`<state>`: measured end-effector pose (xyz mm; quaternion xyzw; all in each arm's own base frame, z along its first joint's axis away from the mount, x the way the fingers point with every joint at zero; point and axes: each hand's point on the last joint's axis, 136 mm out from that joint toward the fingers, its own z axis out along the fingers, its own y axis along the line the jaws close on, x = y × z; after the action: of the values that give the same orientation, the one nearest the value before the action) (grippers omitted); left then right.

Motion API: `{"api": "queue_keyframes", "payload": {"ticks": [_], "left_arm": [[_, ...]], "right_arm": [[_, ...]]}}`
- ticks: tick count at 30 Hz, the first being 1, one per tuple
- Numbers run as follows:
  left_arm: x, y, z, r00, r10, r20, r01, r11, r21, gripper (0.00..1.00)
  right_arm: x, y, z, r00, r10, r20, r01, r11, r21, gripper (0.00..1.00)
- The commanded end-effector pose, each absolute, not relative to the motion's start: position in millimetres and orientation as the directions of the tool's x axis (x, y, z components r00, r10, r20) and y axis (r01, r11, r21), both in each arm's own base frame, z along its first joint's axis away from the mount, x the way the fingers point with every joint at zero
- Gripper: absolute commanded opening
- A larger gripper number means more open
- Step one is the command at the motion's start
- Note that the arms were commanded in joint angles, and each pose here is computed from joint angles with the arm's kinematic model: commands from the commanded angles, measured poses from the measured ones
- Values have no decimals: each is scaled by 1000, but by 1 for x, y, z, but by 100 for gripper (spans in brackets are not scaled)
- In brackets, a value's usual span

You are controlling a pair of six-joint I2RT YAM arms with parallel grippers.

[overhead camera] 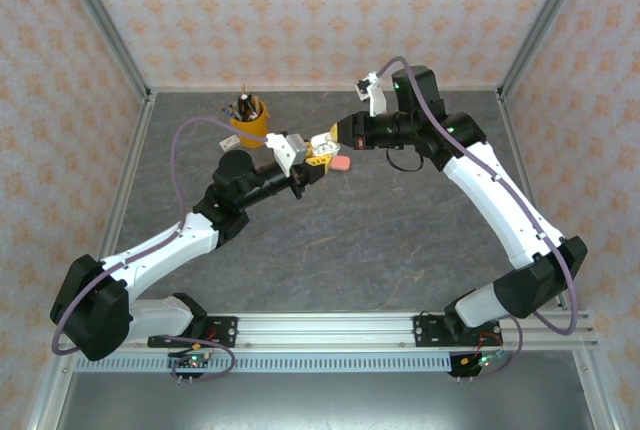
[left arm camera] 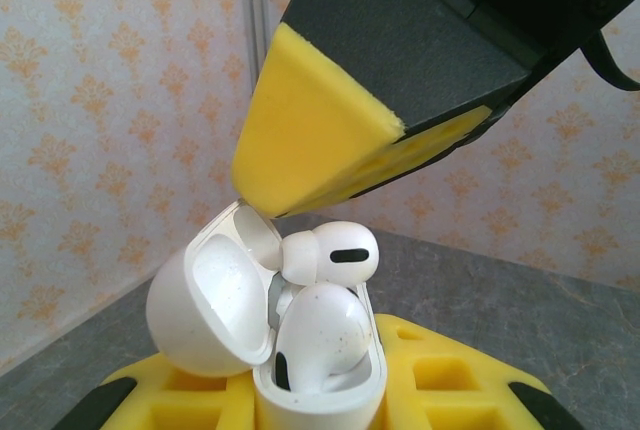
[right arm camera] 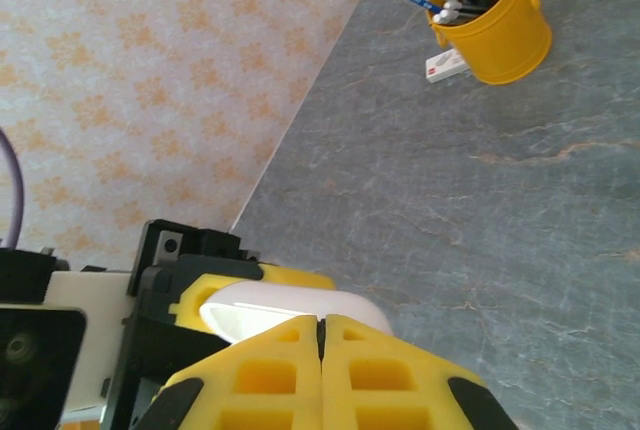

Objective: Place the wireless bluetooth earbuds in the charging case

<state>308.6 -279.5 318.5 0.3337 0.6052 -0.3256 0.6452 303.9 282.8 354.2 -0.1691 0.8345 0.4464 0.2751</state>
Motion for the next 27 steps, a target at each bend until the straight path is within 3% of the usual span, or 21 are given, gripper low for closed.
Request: {"api": "queue_keyframes", "payload": {"ticks": [1,18,23,27], "left_arm": [[299,-280,351,153,-57,-987,830,549,97,0],[300,-281,354,159,-59,-986,829,549,101,0],[300,-281,353,154,-57,-986,832,546,98,0],[300,-280,352,153,-56,-987,831,548,98,0]], "right_arm": [[296,288,363,-782,-52,-621,-563,488,668,6],[283,278,361,-770,-55,-636,-571,504,648,6],[294,273,374,-751,18,-660,-551,534,641,19],[299,265,387,-721,81,-688,-535,566,627,21]]}}
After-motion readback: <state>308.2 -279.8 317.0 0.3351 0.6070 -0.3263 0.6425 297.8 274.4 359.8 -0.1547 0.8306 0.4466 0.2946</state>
